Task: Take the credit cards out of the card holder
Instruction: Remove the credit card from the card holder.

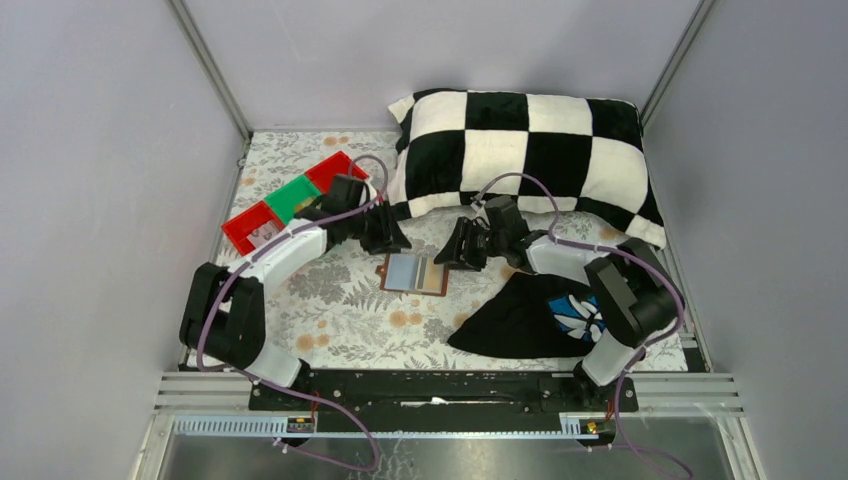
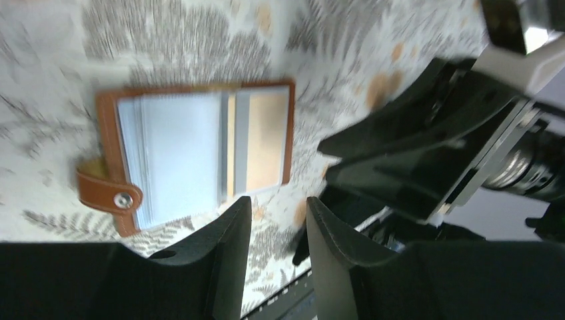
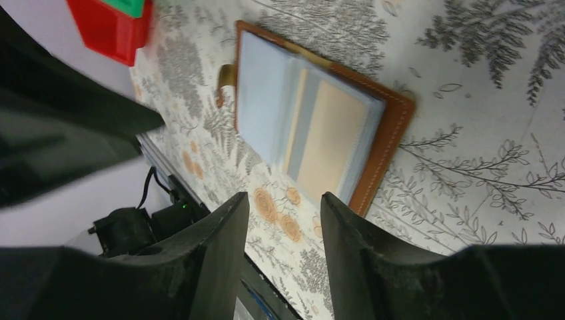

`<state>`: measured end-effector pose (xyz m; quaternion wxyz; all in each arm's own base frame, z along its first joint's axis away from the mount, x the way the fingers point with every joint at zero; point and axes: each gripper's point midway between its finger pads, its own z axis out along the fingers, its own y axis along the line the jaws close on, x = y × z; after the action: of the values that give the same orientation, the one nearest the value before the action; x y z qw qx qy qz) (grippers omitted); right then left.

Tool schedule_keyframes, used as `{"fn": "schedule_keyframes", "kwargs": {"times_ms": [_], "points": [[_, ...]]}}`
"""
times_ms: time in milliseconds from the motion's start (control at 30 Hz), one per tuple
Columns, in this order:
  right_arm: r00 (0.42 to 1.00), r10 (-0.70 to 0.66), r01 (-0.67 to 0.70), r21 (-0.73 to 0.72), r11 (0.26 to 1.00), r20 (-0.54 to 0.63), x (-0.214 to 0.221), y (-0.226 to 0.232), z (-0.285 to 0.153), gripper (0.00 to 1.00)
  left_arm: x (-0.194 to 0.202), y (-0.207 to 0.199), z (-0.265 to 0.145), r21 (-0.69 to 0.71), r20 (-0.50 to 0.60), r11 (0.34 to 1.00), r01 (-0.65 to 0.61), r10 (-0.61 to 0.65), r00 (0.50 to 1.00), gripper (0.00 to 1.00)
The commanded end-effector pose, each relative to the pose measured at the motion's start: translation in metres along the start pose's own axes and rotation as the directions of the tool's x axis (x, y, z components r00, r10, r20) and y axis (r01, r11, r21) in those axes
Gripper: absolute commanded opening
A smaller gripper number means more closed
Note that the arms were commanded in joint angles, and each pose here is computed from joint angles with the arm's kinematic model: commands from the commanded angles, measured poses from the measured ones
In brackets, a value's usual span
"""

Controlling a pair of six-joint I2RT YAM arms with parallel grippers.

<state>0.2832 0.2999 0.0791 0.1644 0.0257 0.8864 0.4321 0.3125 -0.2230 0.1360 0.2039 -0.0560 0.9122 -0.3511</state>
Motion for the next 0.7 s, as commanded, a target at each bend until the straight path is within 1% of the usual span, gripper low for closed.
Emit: {"fn": "schedule_keyframes", "kwargs": {"times_ms": [0, 133, 200, 433, 667], "points": [[0.998, 0.055, -0.055, 0.03, 0.998, 0.027, -0.005, -0.01, 0.016, 0.49, 0.02, -0.008, 0.015, 0.101, -0.045, 0.994, 0.049, -0.044, 0.998, 0.41], [0.997, 0.074, -0.074, 0.024, 0.997, 0.003, 0.0, -0.015, 0.025, 0.41, 0.031, 0.004, 0.027, 0.088, -0.084, 0.994, 0.062, -0.055, 0.995, 0.41], [0.997, 0.072, -0.072, 0.026, 0.997, 0.002, 0.001, -0.016, 0.026, 0.39, 0.036, 0.01, 0.033, 0.079, -0.101, 0.995, 0.065, -0.057, 0.993, 0.41], [0.996, 0.083, -0.082, 0.037, 0.996, -0.019, 0.007, -0.024, 0.032, 0.39, 0.052, 0.044, 0.056, -0.006, -0.148, 0.996, 0.085, -0.085, 0.985, 0.4], [0.994, 0.101, -0.099, 0.046, 0.994, -0.052, 0.015, -0.033, 0.042, 0.41, 0.068, 0.069, 0.063, -0.07, -0.178, 0.993, 0.09, -0.101, 0.979, 0.39]]}}
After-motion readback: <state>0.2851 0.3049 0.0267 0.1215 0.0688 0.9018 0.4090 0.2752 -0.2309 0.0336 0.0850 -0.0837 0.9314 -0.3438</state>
